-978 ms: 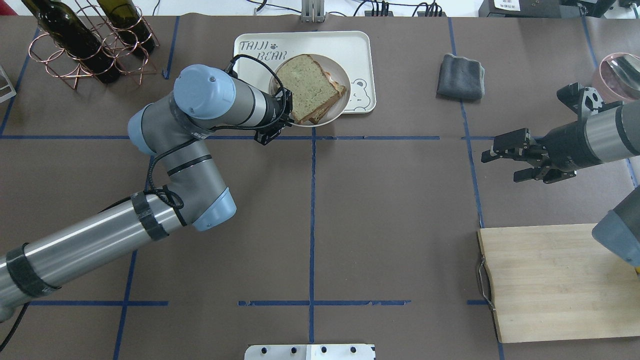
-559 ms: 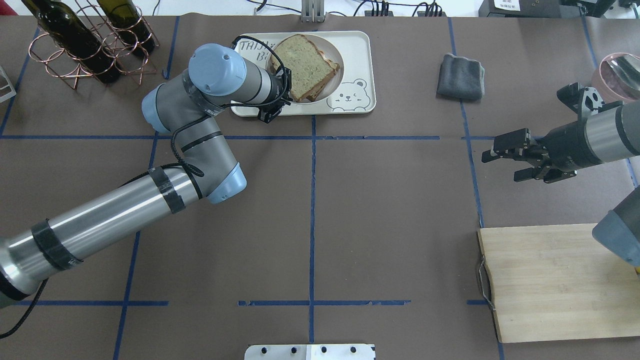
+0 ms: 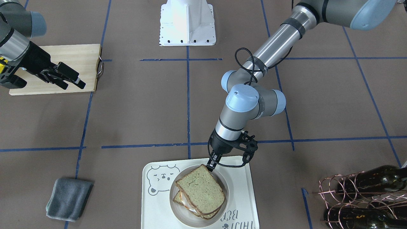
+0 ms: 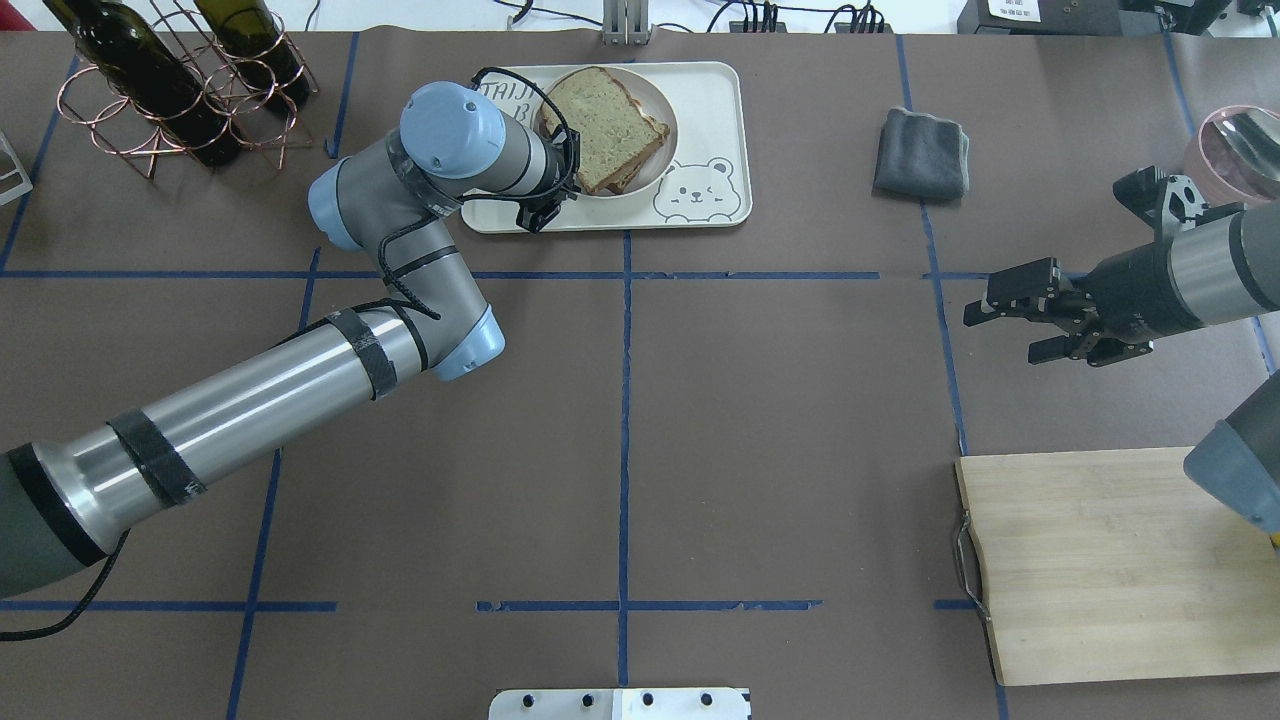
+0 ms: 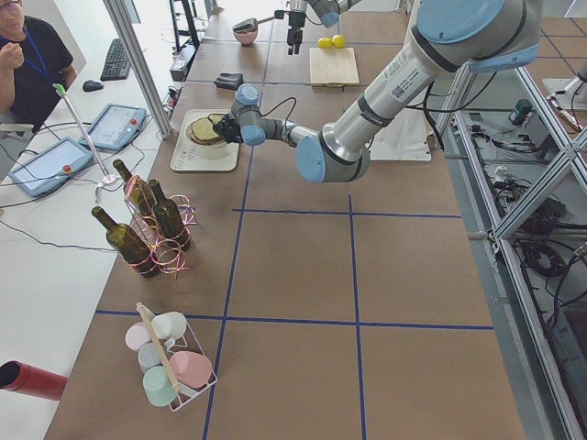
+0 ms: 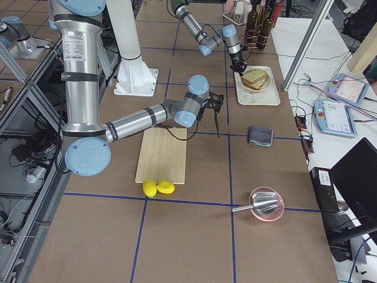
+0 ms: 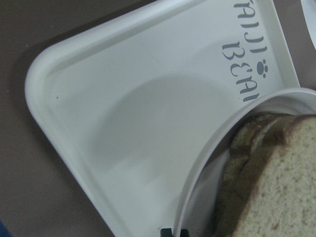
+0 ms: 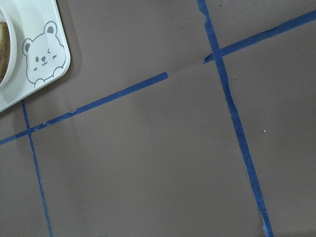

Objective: Make sandwich and place on tray
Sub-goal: 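Open the left gripper and release the plate on the tray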

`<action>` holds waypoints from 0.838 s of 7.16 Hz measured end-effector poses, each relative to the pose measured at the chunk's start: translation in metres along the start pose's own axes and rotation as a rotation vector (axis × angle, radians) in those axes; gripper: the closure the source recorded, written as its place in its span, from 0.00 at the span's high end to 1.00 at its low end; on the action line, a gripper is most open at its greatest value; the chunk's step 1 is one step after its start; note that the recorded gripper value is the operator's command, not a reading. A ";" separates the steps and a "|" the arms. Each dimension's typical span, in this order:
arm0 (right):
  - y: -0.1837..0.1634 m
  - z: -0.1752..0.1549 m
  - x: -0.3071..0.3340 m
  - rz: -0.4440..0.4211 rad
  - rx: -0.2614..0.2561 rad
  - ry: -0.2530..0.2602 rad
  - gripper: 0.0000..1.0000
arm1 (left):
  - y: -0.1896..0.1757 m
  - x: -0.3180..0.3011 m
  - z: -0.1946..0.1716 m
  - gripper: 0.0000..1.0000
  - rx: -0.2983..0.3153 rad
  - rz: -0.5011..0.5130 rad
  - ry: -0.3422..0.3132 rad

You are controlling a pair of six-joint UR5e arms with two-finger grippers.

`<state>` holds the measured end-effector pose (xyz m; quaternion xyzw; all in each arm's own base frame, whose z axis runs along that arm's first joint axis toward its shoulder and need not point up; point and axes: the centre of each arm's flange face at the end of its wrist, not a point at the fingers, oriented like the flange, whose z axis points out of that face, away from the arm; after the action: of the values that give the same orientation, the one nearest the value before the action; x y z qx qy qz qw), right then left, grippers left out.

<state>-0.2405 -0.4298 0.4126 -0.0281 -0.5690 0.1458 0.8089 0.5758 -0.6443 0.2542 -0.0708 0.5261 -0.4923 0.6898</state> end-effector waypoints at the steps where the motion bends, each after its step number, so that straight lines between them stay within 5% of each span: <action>1: 0.000 0.000 0.000 0.001 0.000 0.000 1.00 | 0.001 -0.002 0.003 0.21 0.001 0.014 -0.005; 2: 0.000 0.000 0.000 0.000 0.000 0.001 1.00 | 0.002 -0.004 0.004 0.32 0.000 0.027 -0.008; 6: 0.000 0.000 -0.001 0.000 0.000 0.000 1.00 | -0.008 -0.022 -0.007 0.28 -0.003 0.146 -0.012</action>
<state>-0.2410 -0.4303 0.4123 -0.0280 -0.5690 0.1457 0.8088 0.5657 -0.6291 0.2703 -0.0361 0.5266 -0.4394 0.7268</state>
